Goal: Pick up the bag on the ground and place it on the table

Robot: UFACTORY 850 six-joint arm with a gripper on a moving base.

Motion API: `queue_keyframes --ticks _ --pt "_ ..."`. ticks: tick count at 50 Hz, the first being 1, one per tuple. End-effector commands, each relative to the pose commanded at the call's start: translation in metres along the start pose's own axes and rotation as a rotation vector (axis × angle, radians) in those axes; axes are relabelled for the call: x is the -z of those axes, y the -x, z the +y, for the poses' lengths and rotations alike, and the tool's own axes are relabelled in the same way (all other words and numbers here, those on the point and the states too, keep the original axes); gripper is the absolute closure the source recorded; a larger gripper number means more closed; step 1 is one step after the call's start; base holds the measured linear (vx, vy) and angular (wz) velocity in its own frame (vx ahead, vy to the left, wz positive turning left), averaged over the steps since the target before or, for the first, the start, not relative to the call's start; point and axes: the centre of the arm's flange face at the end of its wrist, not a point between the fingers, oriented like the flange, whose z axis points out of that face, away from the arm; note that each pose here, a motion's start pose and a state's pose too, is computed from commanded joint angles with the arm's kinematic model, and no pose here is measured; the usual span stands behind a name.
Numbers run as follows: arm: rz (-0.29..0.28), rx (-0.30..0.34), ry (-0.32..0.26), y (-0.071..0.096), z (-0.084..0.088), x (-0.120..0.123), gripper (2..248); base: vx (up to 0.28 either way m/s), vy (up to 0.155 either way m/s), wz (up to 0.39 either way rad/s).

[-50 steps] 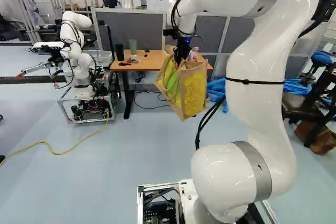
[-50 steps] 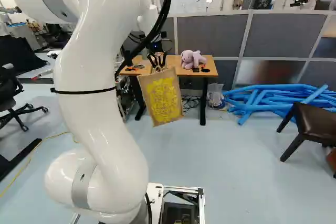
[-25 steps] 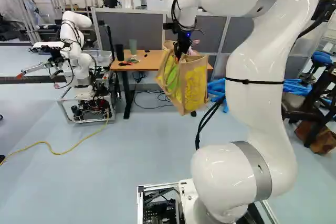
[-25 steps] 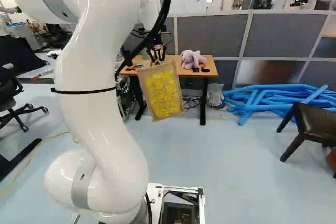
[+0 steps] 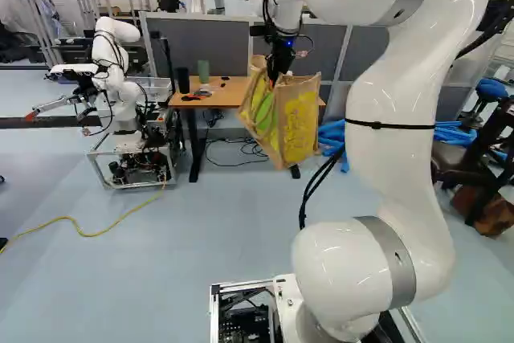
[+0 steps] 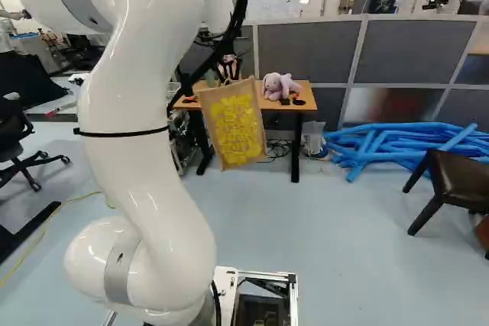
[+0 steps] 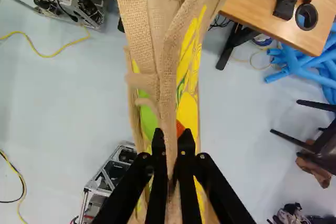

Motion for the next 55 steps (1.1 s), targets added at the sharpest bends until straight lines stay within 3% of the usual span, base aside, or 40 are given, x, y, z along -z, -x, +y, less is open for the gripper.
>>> queue_keyframes --ticks 55 --pt "0.015 0.001 0.004 0.003 -0.002 0.080 227 0.000 0.000 0.000"
